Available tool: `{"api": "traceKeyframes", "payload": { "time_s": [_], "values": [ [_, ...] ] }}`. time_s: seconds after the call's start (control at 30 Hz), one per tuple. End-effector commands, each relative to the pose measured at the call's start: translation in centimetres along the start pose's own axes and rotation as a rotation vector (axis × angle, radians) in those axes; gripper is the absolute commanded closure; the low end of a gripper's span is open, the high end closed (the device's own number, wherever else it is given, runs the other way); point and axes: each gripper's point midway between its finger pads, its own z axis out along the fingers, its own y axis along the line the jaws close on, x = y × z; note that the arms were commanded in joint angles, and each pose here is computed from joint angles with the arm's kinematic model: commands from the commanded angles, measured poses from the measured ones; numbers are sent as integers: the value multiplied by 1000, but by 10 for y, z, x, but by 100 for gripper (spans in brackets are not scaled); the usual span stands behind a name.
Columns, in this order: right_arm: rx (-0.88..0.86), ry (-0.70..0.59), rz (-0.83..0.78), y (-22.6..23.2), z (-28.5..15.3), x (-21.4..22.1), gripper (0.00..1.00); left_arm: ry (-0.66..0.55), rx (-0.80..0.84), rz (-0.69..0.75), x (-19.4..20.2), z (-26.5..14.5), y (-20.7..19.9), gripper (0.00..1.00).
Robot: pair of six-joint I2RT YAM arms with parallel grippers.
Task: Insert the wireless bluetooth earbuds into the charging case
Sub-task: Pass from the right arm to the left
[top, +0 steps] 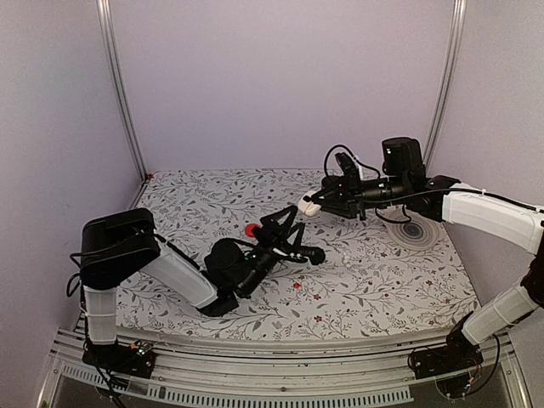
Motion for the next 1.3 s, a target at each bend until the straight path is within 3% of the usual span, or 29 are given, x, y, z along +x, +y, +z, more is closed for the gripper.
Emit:
{"api": "traceKeyframes", "payload": {
  "time_s": [0.0, 0.93, 1.27],
  "values": [
    [-13, 1, -3, 3, -4, 2, 96, -1, -269, -64, -7, -5, 70, 43],
    [4, 22, 53, -18, 6, 8, 96, -35, -368, -136, -29, -10, 108, 56],
    [-7, 27, 58, -17, 6, 9, 96, -43, -352, -135, -28, -13, 103, 76]
  ]
}}
